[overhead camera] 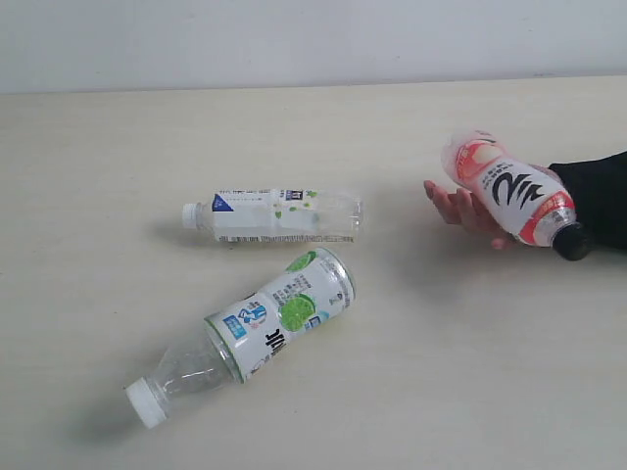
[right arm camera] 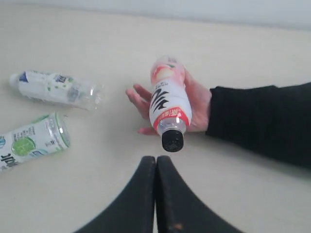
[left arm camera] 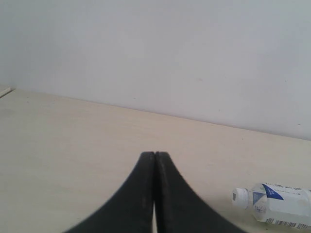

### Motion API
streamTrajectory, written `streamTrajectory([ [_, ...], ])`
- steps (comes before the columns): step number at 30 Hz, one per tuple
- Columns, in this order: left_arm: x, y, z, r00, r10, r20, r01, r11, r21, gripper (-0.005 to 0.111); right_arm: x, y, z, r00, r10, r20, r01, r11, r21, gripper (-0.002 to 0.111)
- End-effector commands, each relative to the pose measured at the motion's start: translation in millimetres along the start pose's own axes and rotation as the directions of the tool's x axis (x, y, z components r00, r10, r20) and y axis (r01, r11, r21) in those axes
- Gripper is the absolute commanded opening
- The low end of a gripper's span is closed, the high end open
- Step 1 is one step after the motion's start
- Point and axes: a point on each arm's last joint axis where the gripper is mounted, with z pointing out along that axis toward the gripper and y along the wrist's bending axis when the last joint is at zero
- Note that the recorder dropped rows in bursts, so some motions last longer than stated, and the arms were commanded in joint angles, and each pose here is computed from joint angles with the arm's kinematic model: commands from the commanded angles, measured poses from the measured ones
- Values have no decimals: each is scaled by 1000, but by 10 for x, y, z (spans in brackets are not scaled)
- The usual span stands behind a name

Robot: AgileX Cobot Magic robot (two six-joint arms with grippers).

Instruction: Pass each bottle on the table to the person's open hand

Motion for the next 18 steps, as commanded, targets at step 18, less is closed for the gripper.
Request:
streamTrajectory([
  [18, 5, 2, -3, 1000, -6, 6, 6, 1000, -1, 0, 707, -270, -250, 990, 97, 106, -122, 955, 271, 0],
])
